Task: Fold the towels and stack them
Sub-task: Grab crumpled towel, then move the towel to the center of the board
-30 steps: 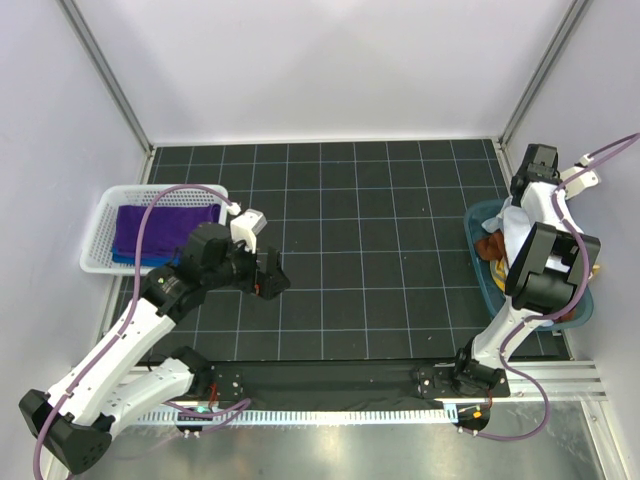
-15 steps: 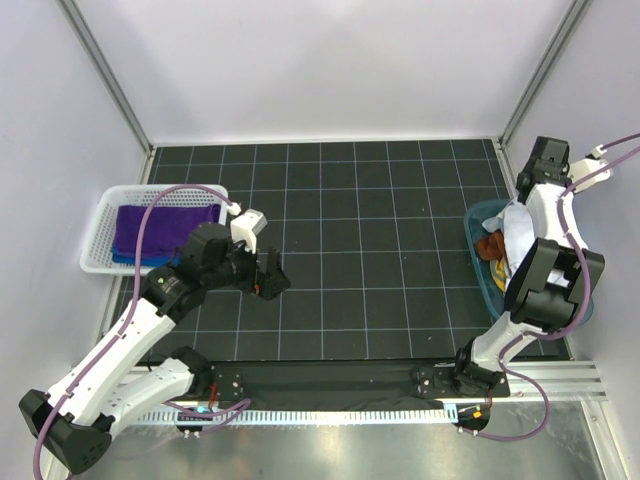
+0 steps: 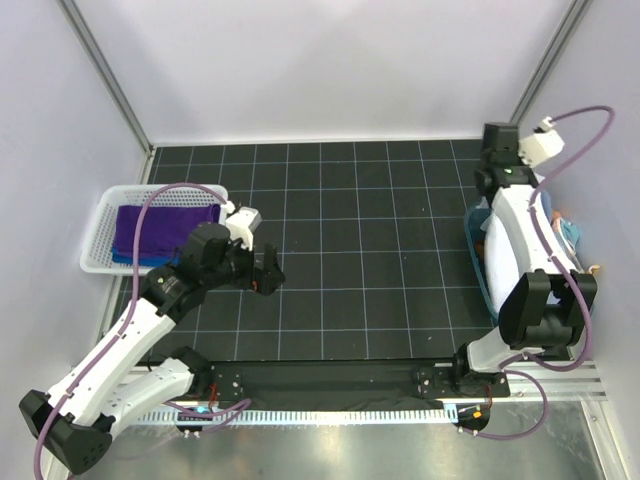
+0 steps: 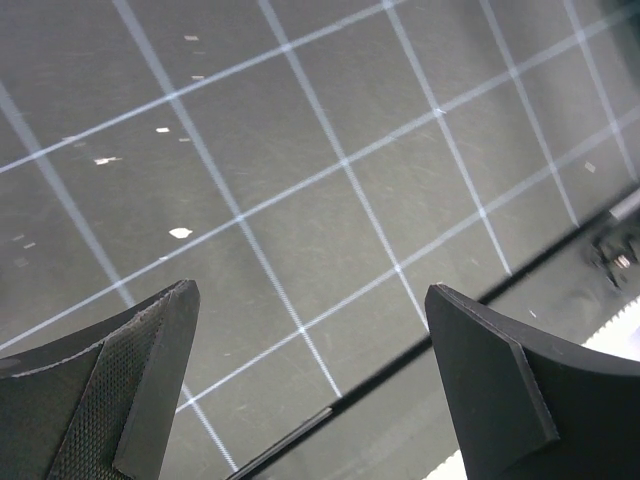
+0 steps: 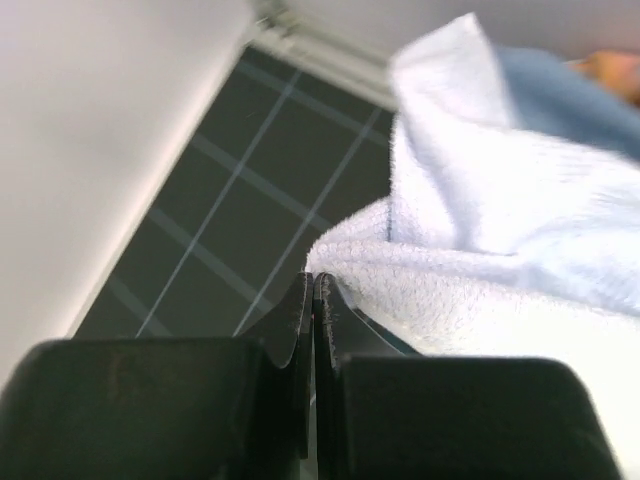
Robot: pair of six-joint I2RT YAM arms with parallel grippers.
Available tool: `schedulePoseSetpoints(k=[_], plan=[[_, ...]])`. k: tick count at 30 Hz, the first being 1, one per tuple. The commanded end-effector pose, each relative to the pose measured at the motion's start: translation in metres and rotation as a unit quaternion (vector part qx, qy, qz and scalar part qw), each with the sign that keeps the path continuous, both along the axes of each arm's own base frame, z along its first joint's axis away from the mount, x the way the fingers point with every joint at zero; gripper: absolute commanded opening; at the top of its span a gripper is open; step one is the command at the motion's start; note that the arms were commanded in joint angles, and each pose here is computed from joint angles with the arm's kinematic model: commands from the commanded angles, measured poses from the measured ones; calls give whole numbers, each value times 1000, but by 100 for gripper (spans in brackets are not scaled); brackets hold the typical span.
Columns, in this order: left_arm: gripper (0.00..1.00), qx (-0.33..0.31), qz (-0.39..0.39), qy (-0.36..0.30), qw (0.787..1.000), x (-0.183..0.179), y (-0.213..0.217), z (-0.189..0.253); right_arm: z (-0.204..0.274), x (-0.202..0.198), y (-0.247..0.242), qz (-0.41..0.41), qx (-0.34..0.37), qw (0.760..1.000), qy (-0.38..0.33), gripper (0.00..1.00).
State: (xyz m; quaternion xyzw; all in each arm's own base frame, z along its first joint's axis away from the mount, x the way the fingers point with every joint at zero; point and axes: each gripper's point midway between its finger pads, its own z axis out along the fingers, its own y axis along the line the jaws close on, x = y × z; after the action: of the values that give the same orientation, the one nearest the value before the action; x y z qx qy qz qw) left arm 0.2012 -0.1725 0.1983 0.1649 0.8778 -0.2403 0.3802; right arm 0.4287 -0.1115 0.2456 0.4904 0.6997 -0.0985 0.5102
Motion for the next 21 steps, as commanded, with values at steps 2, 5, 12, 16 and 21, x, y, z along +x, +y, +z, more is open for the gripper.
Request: schedulePoseSetpoints(k=[2,5,12,16,21], plan=[[100,9,86,-27,996,22,25,15,66,20,86,81,-6,993,-90,1],[100,3,112,-24,993,32,31,19,74,29,163,162,-6,982,-97,1],[100,6,182,-19,983,57,56,23,31,8,328,340,3,938,-65,1],[100,-2,207,-14,978,64,64,23,-16,-28,393,425,-1,905,-21,1],[100,-47,220,16,974,67,51,7,-95,-102,434,523,26,850,60,1]])
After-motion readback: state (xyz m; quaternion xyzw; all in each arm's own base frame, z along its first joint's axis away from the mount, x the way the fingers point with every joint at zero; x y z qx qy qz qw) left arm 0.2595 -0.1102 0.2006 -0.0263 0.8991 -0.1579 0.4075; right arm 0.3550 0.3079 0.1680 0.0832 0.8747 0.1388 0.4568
